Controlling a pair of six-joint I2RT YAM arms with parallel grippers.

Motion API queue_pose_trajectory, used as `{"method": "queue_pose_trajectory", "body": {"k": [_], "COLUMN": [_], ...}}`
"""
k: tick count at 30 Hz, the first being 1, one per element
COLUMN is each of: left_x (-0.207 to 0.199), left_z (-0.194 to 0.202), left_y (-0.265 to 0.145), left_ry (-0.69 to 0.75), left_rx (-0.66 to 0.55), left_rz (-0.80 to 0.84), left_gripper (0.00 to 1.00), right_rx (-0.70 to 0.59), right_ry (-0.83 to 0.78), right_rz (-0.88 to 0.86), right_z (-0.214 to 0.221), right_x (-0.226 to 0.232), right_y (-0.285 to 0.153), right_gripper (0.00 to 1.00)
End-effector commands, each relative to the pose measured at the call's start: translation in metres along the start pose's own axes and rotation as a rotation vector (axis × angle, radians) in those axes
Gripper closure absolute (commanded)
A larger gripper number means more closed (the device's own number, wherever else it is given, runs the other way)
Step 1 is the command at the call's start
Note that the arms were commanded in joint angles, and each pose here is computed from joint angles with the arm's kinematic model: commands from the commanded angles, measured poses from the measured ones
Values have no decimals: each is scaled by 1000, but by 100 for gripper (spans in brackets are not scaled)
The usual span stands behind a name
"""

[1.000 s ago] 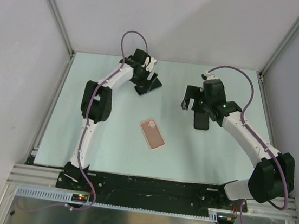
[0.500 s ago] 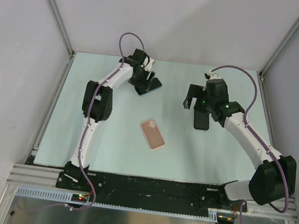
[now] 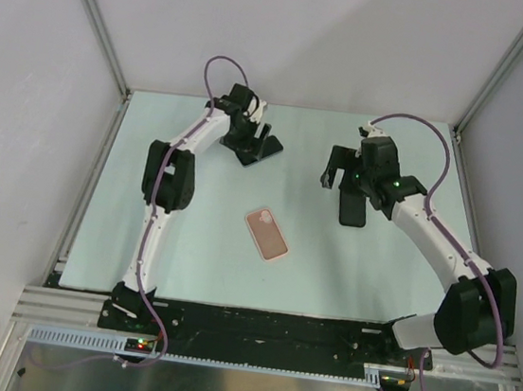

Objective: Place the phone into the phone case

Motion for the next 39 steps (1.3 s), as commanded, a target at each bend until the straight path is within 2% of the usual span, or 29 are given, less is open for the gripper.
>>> {"method": "queue_pose_trajectory", "body": {"k": [1,4,8,12,18,20,24,28,33,39], "left_x": [2,10,22,25,23,27,32,38,42,46], "left_z": [-43,-49,-38,-21,-7,-7,-10,-14,-23,-32], "left_y": [-79,-97,-106,-121,-157,-152,-123,-90,-56,-28], "left_ry": [-1,-12,-137,-257,-404,-391,-425,-535,-666,-752], "left_rx": [-192,-231,-220,-217,-286,-274,-233,-205,-193,-211], "left_rz": [-115,-172,-199,-286,-379,-385,-312,-281,-215,-193], "left_gripper": [8,7,12,15,13,13,23,37,51,64], "right_rx": [-23,-52,-29,4,4,-6,-29,-22,-28,-28], "right_ry": [95,135,218,333,472,490,492,504,515,552], "right_rz": [7,59,89,110,186,206,219,187,134,88], "right_z": [-21,-42,-54,-58,-57,-53,-45,-46,-51,-60], "right_x": [11,38,76,96,111,113,110,99,87,73], "right_y": [28,60,107,152,205,217,233,247,262,282], "right_gripper": [1,1,2,3,6,8,12,21,43,62]}}
Point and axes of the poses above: each gripper's point midway between its finger pads, its own y axis out along the fingers, its own x axis along the line the jaws close on, z = x × y, the point moved 8 cm from there along -y, back along the fingers, and after that the axes turned 4 degrees about y, right-handed, at the moved point
